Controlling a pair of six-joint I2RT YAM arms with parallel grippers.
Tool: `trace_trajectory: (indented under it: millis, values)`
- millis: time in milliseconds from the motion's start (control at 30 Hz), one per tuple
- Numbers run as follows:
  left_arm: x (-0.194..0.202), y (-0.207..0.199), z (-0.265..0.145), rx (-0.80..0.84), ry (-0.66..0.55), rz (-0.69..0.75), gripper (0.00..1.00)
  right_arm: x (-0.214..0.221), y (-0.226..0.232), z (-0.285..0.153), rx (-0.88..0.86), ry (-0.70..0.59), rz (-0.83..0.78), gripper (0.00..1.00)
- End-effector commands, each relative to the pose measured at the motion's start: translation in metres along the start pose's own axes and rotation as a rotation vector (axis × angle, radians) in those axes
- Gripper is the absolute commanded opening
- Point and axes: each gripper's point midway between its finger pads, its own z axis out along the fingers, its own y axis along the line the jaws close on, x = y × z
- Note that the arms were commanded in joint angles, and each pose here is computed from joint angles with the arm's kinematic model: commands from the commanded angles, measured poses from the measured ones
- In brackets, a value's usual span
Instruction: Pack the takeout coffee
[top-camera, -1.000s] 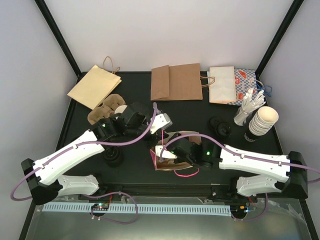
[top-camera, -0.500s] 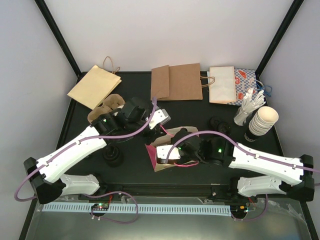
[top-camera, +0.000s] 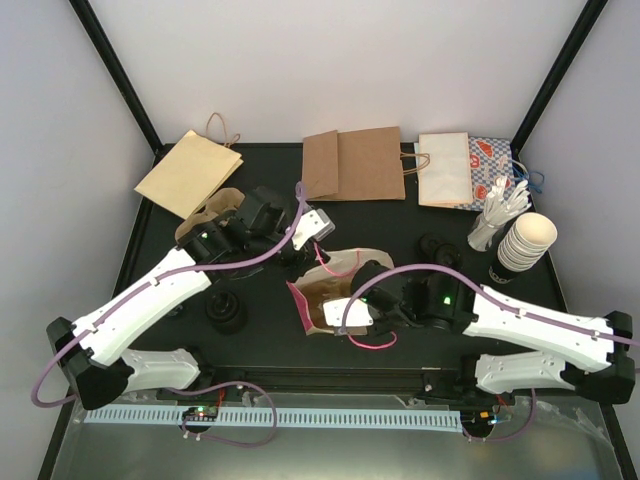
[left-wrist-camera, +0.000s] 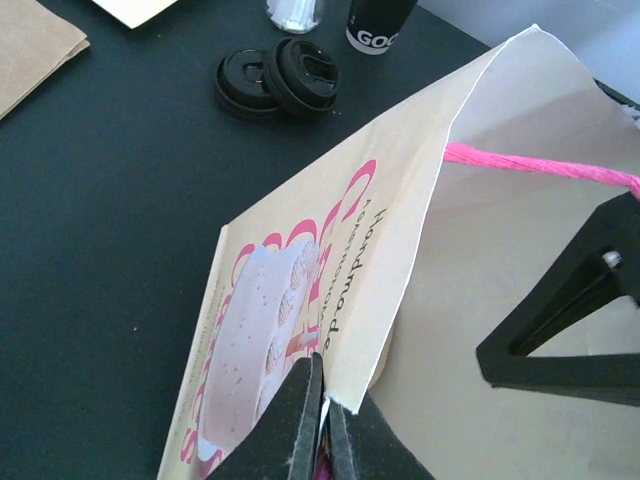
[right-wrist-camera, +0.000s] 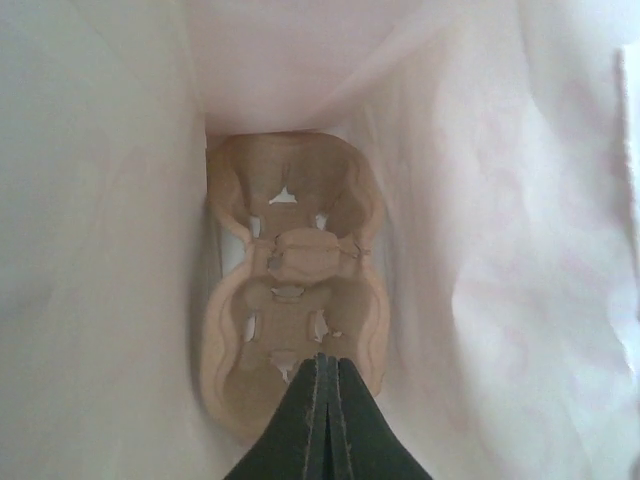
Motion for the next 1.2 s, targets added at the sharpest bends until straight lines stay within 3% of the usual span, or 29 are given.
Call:
trace_trajectory:
  millis: [0,333,567,800,867,1067,1167]
  values:
    - [-0.012,0.000,-0.006,0.031,-0.027,-0.035,0.02,0.003,-0.011,-0.018,0.083,-0.032,0.028,0.01]
    - [-0.003,0.003,0.001,0.044,0.017,-0.054,0.02,-0.006,-0.065,-0.057,0.361,-0.116,0.110,0.01]
    - [-0.012,0.006,-0.001,0.021,-0.015,-0.101,0.02,-0.010,-0.116,-0.111,0.524,-0.240,0.353,0.02]
    - [-0.027,0.029,-0.003,-0.064,-0.061,-0.266,0.01,0.044,-0.153,-0.147,0.651,-0.266,0.969,0.46]
    - [-0.030,0.034,-0.005,-0.071,-0.075,-0.305,0.01,0.061,-0.155,-0.150,0.644,-0.229,1.124,0.54]
    - [-0.028,0.048,0.005,-0.063,-0.058,-0.453,0.02,0.085,-0.139,-0.129,0.504,0.005,1.302,0.71]
    - [-0.028,0.054,0.006,-0.076,-0.074,-0.544,0.02,0.092,-0.134,-0.124,0.484,0.059,1.366,0.77]
